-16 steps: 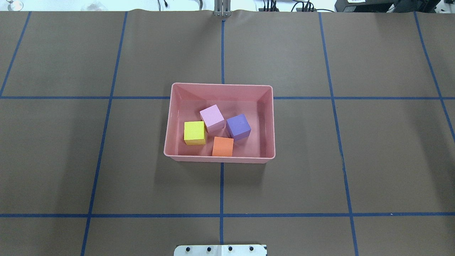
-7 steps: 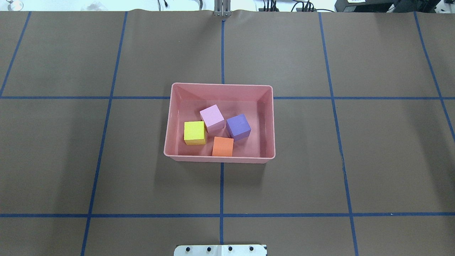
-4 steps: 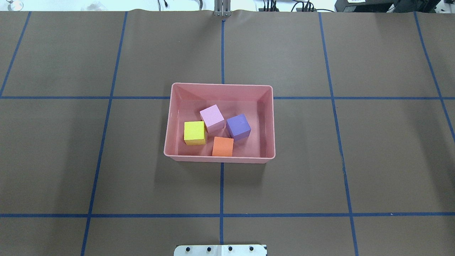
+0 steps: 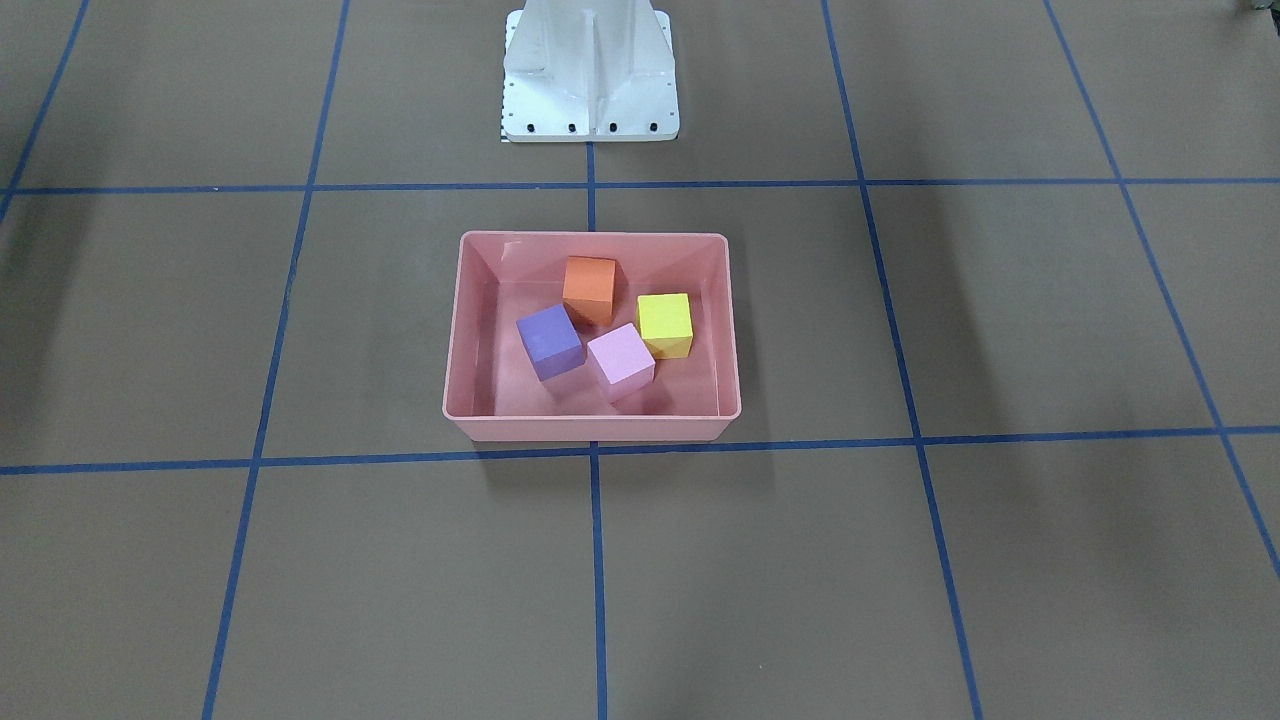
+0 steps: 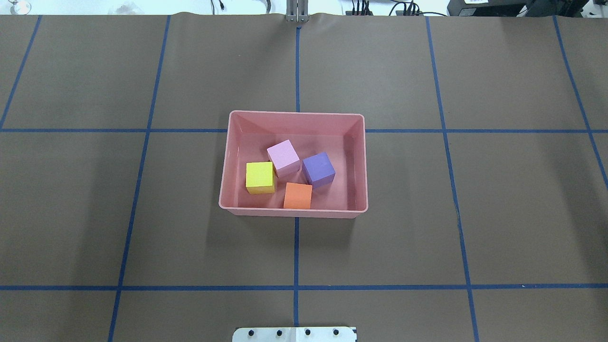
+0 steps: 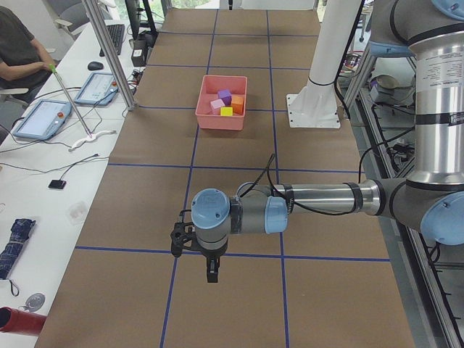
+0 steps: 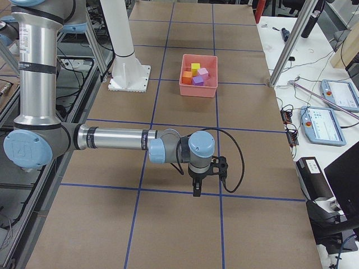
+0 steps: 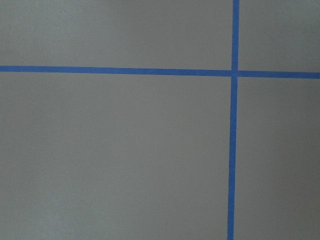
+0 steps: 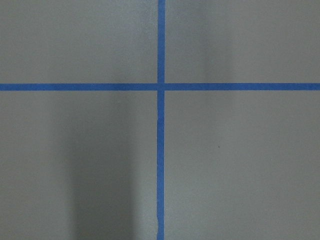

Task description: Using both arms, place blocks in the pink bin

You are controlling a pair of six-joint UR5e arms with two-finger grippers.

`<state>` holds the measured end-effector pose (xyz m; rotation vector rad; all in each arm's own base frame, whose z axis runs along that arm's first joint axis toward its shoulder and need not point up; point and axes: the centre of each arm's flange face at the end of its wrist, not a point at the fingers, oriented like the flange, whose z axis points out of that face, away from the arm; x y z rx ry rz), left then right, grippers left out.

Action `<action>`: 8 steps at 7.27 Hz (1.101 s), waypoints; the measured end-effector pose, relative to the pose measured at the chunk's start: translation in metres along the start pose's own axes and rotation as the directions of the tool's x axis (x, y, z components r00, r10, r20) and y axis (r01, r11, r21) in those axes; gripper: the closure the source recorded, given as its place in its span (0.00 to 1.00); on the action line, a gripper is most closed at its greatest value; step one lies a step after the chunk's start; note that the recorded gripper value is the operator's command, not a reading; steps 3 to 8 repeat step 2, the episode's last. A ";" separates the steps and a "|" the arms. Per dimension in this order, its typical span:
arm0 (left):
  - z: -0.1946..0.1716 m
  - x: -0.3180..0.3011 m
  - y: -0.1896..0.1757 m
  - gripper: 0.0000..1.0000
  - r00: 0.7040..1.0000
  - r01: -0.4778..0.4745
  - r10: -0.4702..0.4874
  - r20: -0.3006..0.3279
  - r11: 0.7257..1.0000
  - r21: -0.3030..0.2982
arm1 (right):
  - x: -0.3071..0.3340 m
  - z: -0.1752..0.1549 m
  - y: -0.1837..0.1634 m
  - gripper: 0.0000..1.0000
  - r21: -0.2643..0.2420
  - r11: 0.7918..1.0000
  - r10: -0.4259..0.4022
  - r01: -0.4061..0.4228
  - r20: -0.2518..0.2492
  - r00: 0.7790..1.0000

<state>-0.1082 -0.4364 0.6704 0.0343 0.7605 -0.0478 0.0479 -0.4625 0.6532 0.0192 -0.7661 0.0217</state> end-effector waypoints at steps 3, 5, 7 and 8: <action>-0.001 0.003 -0.002 0.00 1.000 0.001 -0.001 -0.001 1.000 0.003 | 0.000 0.000 0.000 0.00 0.000 1.000 0.000 0.000 0.000 1.000; -0.001 0.003 -0.002 0.00 1.000 0.001 -0.001 -0.001 1.000 0.003 | 0.000 0.000 0.000 0.00 0.000 1.000 0.000 0.000 0.000 1.000; -0.001 0.003 -0.002 0.00 1.000 0.001 -0.001 -0.001 1.000 0.003 | 0.000 0.000 0.000 0.00 0.000 1.000 0.000 0.000 0.000 1.000; -0.001 0.003 -0.002 0.00 1.000 0.001 -0.001 -0.001 1.000 0.003 | 0.000 0.000 0.000 0.00 0.000 1.000 0.000 0.000 0.000 1.000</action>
